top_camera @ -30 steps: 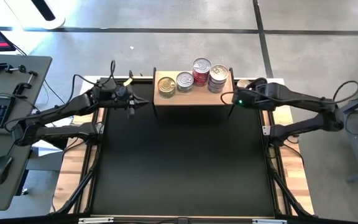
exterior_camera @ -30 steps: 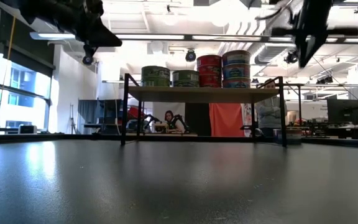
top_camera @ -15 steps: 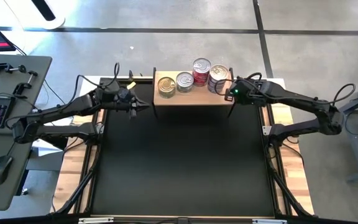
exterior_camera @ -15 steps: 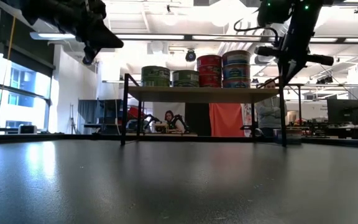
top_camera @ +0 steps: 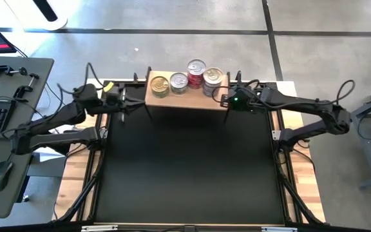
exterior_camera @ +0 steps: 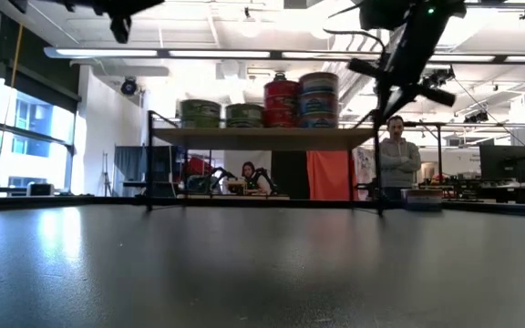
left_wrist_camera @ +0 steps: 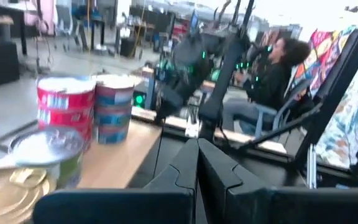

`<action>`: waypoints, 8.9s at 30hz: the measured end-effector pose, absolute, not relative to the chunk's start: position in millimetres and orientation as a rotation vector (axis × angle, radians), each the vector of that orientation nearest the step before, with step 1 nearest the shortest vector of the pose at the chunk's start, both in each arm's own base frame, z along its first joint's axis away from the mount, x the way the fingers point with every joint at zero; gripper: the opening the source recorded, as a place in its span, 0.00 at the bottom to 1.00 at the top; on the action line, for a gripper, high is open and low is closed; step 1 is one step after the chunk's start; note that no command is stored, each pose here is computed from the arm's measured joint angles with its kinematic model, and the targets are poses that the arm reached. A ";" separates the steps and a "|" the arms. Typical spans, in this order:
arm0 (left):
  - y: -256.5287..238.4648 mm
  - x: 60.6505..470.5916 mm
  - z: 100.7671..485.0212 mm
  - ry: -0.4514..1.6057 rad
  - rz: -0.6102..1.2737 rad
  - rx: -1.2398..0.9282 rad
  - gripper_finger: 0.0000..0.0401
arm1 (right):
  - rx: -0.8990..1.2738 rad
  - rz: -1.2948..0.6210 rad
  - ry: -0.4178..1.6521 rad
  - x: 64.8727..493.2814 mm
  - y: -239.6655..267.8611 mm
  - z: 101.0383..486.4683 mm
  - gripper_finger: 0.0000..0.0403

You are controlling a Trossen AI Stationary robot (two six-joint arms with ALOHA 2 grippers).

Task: Stack canned seafood by type on shelf
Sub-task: Adjust the shelf, then stack the blue tuna can on top of the blue tuna can on the shelf

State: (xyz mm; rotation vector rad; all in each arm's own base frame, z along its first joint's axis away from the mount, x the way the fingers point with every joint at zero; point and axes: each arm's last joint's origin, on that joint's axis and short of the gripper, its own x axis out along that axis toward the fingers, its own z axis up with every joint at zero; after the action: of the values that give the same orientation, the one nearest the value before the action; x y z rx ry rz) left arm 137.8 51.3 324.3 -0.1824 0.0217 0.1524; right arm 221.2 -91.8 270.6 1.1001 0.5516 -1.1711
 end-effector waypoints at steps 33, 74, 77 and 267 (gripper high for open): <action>49.8 119.3 325.1 0.017 0.363 -0.172 0.00 | 1.151 -1.443 1.011 150.6 -268.0 191.2 0.00; 51.1 124.9 321.8 0.054 0.332 -0.145 0.00 | 0.907 -1.231 1.595 171.3 -198.0 160.3 0.00; 50.9 124.6 322.2 0.052 0.331 -0.138 0.00 | 0.893 -1.239 1.607 161.3 -179.1 158.8 0.00; -111.5 270.0 127.5 0.750 0.118 0.158 0.00 | 1.089 -0.374 0.569 375.3 103.3 177.4 0.00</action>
State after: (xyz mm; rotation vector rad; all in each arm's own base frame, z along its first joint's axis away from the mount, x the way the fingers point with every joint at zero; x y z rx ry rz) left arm 270.0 -111.5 127.5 0.1584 0.7496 0.1184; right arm 375.3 103.3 177.4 1.0894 0.5689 -0.3738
